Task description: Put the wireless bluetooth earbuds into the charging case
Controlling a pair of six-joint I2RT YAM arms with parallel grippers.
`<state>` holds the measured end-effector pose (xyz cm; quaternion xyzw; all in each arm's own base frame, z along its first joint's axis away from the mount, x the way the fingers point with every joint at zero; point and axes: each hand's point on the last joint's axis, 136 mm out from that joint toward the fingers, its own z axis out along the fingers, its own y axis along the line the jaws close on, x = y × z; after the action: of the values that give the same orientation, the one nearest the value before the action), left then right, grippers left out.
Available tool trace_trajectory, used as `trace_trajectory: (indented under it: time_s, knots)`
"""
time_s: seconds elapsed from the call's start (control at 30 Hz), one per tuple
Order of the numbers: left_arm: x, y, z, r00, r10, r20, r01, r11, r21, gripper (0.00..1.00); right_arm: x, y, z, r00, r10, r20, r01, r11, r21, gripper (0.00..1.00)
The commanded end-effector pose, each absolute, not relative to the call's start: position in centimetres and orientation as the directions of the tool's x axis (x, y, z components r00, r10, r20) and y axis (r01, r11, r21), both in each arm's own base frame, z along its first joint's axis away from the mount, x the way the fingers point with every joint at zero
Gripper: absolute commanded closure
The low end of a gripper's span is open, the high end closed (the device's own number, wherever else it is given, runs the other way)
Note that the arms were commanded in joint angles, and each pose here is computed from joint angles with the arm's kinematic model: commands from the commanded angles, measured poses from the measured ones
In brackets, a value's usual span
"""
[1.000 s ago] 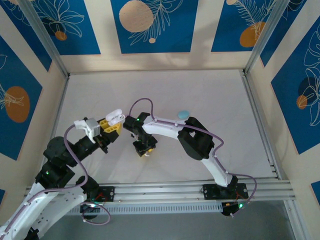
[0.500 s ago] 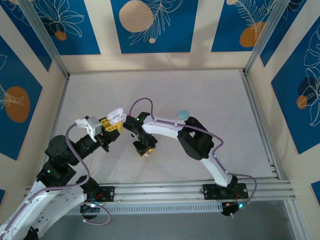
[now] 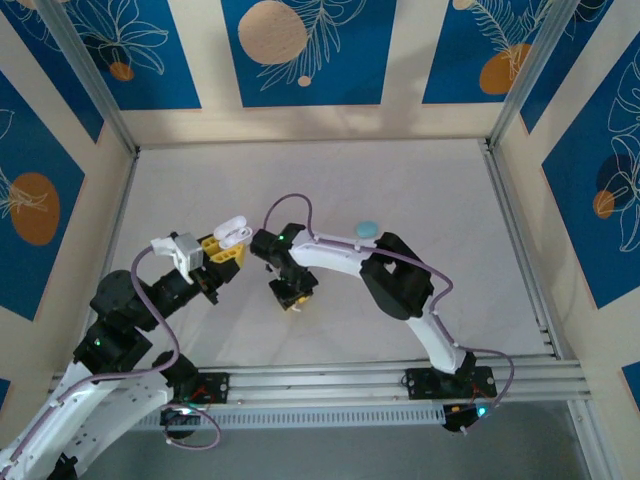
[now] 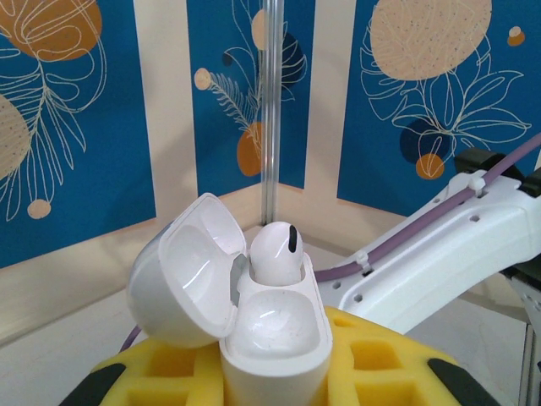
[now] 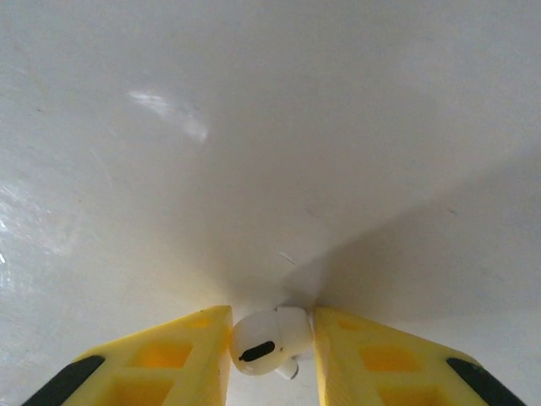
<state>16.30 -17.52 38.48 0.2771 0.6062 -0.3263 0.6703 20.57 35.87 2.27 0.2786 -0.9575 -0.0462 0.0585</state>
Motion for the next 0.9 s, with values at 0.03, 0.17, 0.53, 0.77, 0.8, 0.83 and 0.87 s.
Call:
trace_trajectory:
  time_s: [0.03, 0.17, 0.53, 0.77, 0.8, 0.83, 0.87]
  knots:
    - [16.2, -18.2, 39.2, 0.064, -0.132, -0.989, 0.796, 0.604, -0.030, 0.83, 22.5, 35.1, 6.4, -0.888, -0.459, -0.026, -0.457, 0.875, 0.159, 0.69]
    - [16.6, -18.7, 39.0, 0.057, -0.135, -0.989, 0.801, 0.598, -0.035, 0.82, 23.2, 34.1, 9.0, -0.915, -0.393, -0.086, -0.402, 0.892, 0.206, 0.69]
    - [18.5, -21.3, 36.9, 0.018, -0.136, -0.991, 0.831, 0.554, -0.061, 0.83, 25.1, 29.8, 19.5, -0.939, -0.142, -0.312, -0.259, 0.890, 0.374, 0.69]
    - [20.0, -23.1, 35.4, 0.055, -0.179, -0.982, 0.849, 0.526, -0.049, 0.83, 25.1, 26.6, 29.0, -0.855, 0.092, -0.510, -0.242, 0.800, 0.549, 0.69]
    - [20.1, -23.3, 35.1, 0.060, -0.180, -0.982, 0.850, 0.524, -0.045, 0.83, 25.0, 26.4, 30.1, -0.839, 0.115, -0.531, -0.252, 0.784, 0.568, 0.69]
    - [20.3, -23.5, 34.9, 0.068, -0.186, -0.980, 0.852, 0.522, -0.039, 0.83, 24.8, 26.2, 31.5, -0.823, 0.139, -0.551, -0.266, 0.762, 0.590, 0.69]
    - [20.5, -23.7, 34.6, 0.075, -0.186, -0.980, 0.853, 0.520, -0.034, 0.83, 24.5, 26.2, 32.8, -0.809, 0.157, -0.567, -0.286, 0.738, 0.611, 0.69]
